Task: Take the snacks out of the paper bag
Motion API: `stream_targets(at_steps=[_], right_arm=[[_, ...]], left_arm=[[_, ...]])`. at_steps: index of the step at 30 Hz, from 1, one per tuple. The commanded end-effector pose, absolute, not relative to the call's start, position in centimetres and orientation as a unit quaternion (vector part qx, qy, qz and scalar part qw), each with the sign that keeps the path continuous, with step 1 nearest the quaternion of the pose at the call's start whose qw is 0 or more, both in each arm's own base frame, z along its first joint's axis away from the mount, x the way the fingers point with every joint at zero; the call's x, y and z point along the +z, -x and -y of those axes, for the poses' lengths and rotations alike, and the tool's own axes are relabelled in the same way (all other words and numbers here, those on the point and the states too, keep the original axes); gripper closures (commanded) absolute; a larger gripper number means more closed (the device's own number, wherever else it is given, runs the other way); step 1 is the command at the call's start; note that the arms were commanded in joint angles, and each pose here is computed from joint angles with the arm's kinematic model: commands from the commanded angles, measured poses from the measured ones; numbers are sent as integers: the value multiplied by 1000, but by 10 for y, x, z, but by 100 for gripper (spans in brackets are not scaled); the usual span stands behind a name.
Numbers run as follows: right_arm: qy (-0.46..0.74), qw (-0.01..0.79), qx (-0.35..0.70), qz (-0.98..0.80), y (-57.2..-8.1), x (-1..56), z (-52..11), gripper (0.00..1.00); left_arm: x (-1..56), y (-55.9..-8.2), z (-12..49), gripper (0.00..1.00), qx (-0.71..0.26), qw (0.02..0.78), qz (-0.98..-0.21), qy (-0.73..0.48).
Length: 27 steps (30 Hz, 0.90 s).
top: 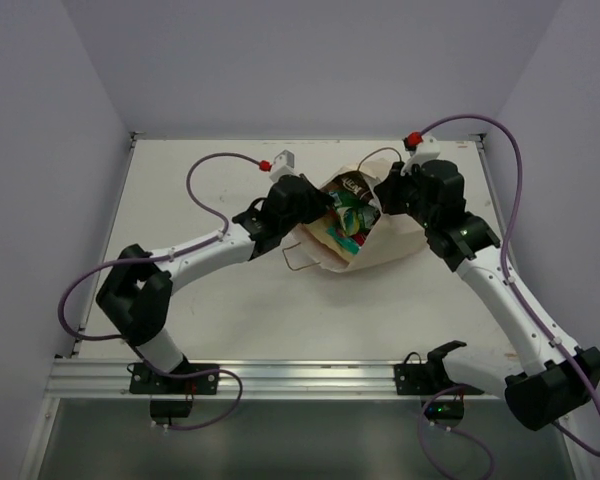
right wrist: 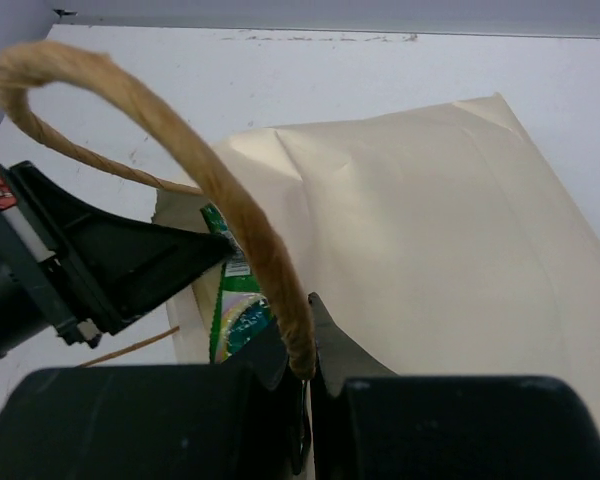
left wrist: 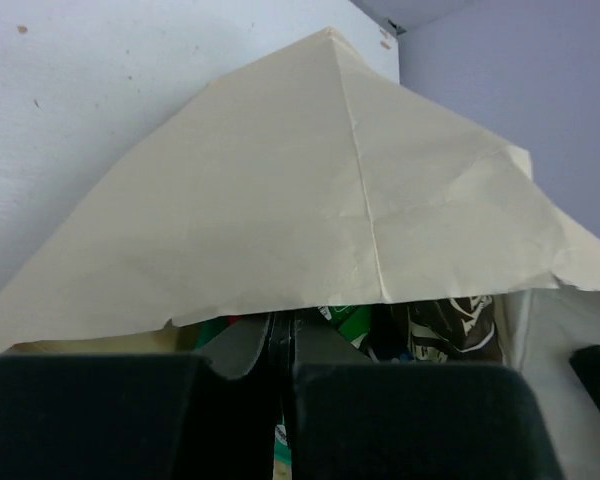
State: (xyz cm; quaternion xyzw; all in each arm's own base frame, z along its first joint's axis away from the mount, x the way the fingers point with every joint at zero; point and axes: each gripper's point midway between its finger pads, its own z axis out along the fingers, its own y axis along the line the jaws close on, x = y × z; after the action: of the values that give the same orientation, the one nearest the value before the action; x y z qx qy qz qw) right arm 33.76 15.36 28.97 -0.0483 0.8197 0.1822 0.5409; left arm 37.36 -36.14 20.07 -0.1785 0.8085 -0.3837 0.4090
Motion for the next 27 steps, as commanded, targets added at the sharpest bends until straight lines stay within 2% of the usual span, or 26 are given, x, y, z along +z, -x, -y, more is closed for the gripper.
stream_targets(at_steps=[1, 6, 13, 15, 17, 18, 20, 21, 22, 23, 26, 27], right_arm=[[35, 550, 191, -812, -336, 300, -148, 100], [23, 553, 177, -814, -339, 302, -140, 100], [10, 549, 155, -821, -341, 291, -126, 100], [12, 547, 158, -822, -340, 289, -128, 100], [13, 544, 162, -823, -340, 288, -130, 100], [14, 545, 165, -822, -340, 290, -130, 100], [11, 545, 167, -822, -341, 290, -131, 100], [9, 544, 168, -822, -341, 291, -131, 100], [9, 546, 170, -821, -342, 293, -132, 100], [8, 544, 173, -821, -342, 293, -133, 100], [6, 542, 178, -821, -343, 294, -135, 100], [6, 541, 181, -822, -343, 293, -136, 100]], left_arm=[[239, -380, 336, 100, -388, 457, -779, 186], [263, -364, 310, 100, -386, 469, -779, 153], [268, -353, 210, 100, -287, 509, -799, 137], [265, -343, 211, 100, -293, 496, -810, 112], [266, -332, 228, 100, -340, 476, -806, 91], [266, -328, 235, 94, -363, 462, -803, 99], [266, -317, 254, 76, -400, 439, -799, 92], [267, -308, 271, 60, -417, 425, -799, 85], [270, -305, 280, 53, -427, 422, -796, 80], [279, -303, 289, 37, -431, 427, -791, 80], [271, -294, 318, 17, -442, 399, -800, 80], [260, -294, 327, 16, -447, 377, -806, 95]])
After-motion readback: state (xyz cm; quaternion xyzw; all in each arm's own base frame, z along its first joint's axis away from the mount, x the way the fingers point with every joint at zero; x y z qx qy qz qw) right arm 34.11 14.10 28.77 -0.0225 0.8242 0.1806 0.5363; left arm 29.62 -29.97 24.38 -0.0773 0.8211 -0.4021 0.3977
